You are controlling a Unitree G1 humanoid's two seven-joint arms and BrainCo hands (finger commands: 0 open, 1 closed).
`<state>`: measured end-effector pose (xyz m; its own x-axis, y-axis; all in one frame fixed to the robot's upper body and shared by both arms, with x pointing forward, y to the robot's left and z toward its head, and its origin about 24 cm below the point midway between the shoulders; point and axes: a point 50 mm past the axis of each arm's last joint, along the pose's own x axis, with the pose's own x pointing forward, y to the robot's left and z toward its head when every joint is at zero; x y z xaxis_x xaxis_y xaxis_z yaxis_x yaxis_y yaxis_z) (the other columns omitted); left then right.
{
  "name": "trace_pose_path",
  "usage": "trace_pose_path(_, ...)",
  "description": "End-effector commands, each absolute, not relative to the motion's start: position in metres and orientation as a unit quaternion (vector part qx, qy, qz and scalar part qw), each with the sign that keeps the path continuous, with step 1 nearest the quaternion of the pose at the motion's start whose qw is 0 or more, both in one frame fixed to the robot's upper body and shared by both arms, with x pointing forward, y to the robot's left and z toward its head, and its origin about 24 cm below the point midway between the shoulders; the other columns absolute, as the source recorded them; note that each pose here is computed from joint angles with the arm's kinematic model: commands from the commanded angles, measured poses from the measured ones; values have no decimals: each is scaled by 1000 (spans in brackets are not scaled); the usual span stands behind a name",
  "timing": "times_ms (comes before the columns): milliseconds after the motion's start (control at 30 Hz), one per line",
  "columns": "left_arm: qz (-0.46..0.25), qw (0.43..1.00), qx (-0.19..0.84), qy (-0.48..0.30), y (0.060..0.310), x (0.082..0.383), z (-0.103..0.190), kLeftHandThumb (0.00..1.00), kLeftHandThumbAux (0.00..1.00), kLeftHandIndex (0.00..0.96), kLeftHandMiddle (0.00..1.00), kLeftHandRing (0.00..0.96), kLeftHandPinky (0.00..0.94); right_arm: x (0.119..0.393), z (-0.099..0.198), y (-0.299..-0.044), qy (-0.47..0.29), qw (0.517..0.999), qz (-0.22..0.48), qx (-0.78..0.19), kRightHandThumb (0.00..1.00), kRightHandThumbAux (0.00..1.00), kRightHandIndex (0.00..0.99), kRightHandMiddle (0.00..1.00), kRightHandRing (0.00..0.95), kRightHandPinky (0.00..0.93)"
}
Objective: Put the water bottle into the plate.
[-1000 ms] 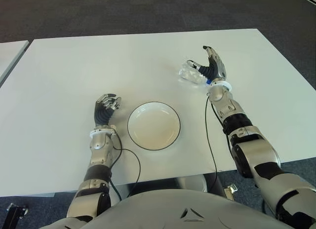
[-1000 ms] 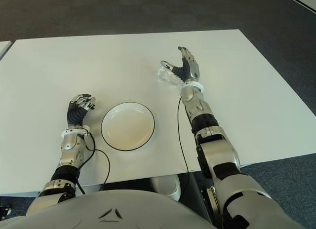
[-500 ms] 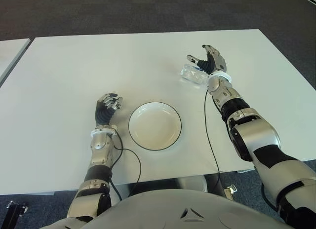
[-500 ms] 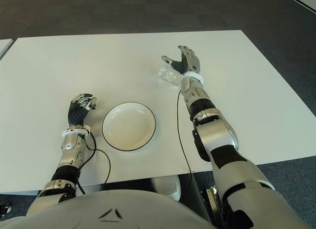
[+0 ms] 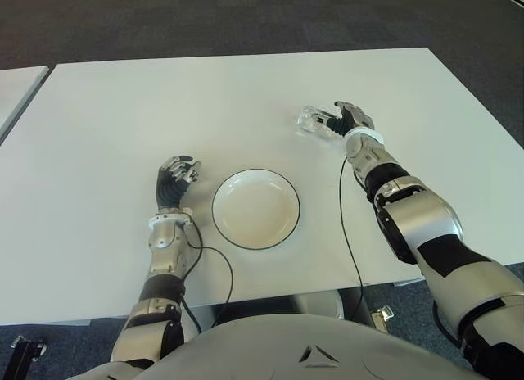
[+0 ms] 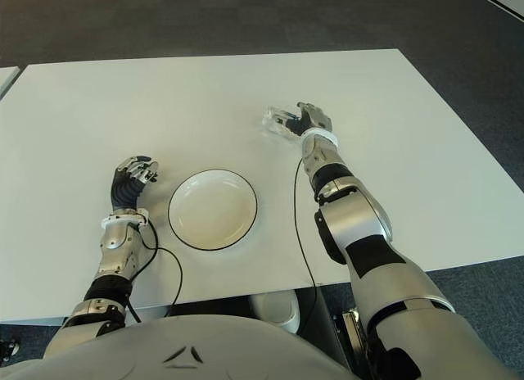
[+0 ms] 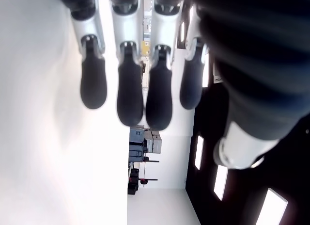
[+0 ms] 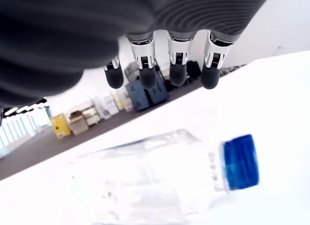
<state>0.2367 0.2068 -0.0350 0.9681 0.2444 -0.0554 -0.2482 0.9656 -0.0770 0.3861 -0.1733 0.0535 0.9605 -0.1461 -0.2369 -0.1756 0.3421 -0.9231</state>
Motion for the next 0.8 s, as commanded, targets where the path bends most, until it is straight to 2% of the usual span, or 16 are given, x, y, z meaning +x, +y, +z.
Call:
trace_pose_path(33,133,987,-50,76,206,222,-54,713,708,436,614,589,579,381,43,-172,170,788,34,-591,631,206,0,0,0,0)
trace_pose_path(800,129,988,-53,70,207,219,-53,712,708,436,606,580,570,371,23,-170,254,667,128,-688,711,299,0,0,0,0)
